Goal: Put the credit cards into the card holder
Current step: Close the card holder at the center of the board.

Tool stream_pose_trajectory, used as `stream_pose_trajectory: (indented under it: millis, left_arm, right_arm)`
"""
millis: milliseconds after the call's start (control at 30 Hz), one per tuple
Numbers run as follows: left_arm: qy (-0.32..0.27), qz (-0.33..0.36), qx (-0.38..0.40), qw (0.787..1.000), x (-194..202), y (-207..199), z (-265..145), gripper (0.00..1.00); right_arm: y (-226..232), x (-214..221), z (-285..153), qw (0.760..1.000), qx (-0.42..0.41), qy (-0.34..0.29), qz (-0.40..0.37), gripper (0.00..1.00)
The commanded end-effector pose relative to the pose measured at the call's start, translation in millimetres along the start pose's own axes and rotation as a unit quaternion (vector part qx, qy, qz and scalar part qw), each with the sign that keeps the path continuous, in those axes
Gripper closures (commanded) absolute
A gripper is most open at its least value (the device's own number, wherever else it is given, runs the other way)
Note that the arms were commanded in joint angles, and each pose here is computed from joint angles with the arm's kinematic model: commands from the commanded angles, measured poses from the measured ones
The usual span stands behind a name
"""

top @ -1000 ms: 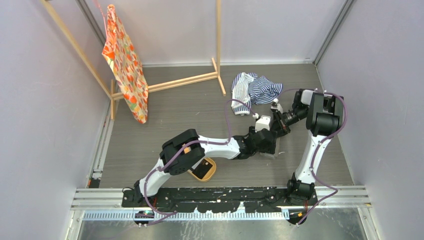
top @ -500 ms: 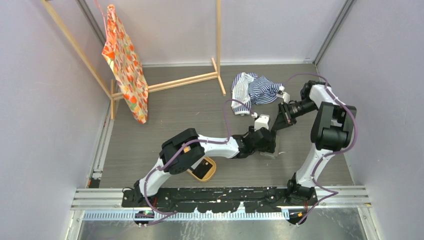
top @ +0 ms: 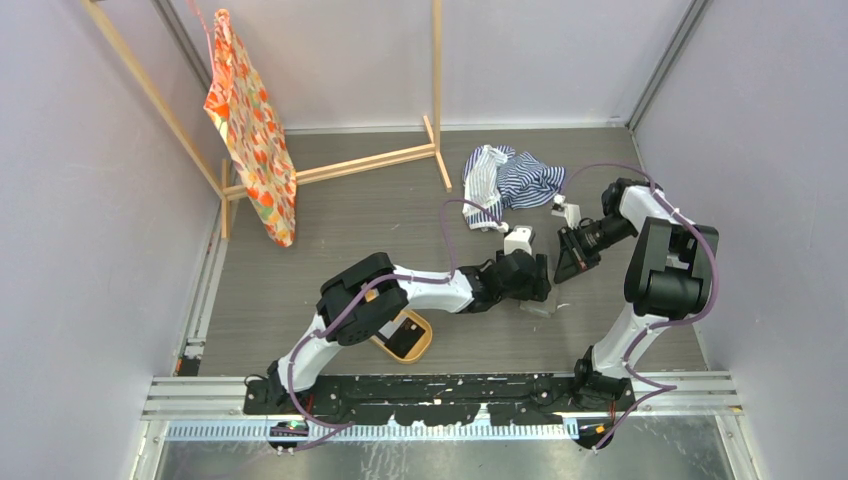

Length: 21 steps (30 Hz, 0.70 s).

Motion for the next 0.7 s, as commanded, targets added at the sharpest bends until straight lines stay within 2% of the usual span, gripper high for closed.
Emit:
stream_pose_trajectory:
  millis: [0,400,667]
  left_arm:
    - [0.096,0.023,-0.106,0.99,47.2,67.2,-0.3,0.35]
    - [0.107,0.017,-0.108,0.988,50.0,71.1,2.2,0.38]
    - [0.112,0.008,-0.112,0.987,50.9,76.1,3.6,0.39]
  right_arm:
    - [-2.1,3.5,-6.3,0.998,0.037,-0.001,-0.052,0.94]
    - [-1.1,16.1,3.3,0.98,0.066,-0.022,-0.187,0.94]
    - [5.6,25.9,11.4,0.941,0.081,-0.04,-0.325,0.92]
Point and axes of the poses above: each gripper's point midway between its finger pads, its own z axis out along the fingers, its own y axis along the line the jaws close on, x = y × z, the point moved 7 cm from there along -z, back along the fingers, and after that the axes turned 10 degrees about -z, right-handed, at the moved point
